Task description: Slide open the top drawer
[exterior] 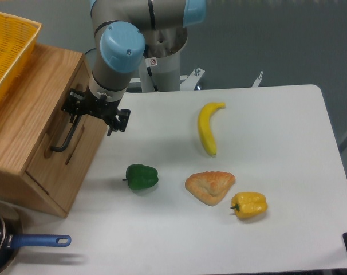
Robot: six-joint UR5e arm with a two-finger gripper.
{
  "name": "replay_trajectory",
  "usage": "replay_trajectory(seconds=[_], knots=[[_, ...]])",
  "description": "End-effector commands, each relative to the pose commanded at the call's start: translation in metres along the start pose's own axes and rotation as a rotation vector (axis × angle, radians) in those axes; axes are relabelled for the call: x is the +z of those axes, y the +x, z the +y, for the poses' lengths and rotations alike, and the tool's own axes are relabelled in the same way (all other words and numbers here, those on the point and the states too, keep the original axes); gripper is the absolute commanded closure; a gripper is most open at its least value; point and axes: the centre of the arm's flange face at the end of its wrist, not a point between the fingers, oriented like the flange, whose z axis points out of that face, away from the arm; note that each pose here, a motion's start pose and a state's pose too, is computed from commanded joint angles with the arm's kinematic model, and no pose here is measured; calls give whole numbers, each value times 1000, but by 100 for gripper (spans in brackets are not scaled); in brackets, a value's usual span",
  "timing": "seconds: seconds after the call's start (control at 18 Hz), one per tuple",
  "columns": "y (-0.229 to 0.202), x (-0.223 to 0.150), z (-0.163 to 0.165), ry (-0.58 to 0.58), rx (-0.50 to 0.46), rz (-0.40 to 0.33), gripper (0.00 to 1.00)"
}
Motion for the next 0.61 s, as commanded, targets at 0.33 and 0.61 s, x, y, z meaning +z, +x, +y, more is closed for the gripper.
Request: replay_trajectory(seconds=[0.33,0.61], knots=[[-4,-3,-7,13,22,-63,0],[-8,-9,-17,12,55,-100,0]])
